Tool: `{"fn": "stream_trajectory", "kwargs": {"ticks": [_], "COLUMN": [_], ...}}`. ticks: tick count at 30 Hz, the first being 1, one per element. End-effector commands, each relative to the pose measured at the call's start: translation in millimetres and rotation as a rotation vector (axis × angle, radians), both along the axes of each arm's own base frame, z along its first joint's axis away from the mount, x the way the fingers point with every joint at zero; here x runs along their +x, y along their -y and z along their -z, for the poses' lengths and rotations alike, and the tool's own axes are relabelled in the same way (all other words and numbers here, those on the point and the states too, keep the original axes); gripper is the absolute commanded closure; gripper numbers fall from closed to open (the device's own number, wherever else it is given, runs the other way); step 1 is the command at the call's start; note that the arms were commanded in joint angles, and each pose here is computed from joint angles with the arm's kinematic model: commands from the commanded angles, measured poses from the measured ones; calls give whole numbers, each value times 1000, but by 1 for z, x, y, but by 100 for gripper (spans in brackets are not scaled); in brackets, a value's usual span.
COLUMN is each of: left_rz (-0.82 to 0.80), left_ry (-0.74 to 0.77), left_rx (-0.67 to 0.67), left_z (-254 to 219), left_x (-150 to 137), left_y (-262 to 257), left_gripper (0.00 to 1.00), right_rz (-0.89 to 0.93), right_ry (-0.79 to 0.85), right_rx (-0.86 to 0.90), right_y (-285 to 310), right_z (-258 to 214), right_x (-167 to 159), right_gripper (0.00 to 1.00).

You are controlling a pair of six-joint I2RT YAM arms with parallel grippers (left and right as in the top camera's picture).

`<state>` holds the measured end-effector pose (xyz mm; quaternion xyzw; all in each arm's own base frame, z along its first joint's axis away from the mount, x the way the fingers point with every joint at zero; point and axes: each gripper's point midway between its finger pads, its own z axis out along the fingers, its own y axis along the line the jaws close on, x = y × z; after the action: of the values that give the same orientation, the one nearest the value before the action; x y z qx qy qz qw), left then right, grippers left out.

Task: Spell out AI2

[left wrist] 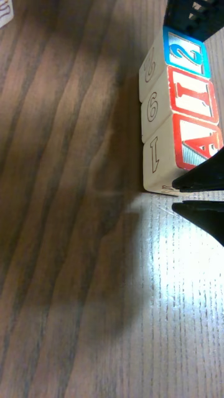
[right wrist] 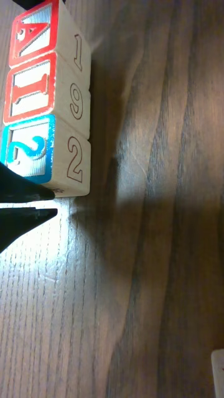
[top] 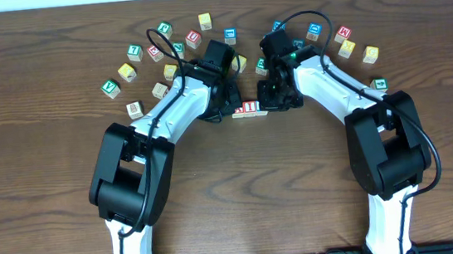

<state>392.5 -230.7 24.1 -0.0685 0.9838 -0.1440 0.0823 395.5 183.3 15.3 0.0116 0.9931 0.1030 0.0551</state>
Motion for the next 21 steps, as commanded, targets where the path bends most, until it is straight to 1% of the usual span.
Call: {"fn": "stream_trajectory", "kwargs": {"ticks": [1,9,21], "left_rz": [43,48,53], "left_ry": [-38,-43,-26], "left_rx": [-12,3,32], "left_z": [9,10,11], "left_x": [-11,-12,-6], "left_y": [8,4,-8], "left_gripper": [92,92,92], "right_rz": [-18,-45,-40], "right_ry": [24,29,23], "right_rx": [42,36,-48], "right_y": [-7,-5,10], "right_z": [-14,-15,-12], "right_x": [2,2,-1], "right_gripper": [99,99,99]}}
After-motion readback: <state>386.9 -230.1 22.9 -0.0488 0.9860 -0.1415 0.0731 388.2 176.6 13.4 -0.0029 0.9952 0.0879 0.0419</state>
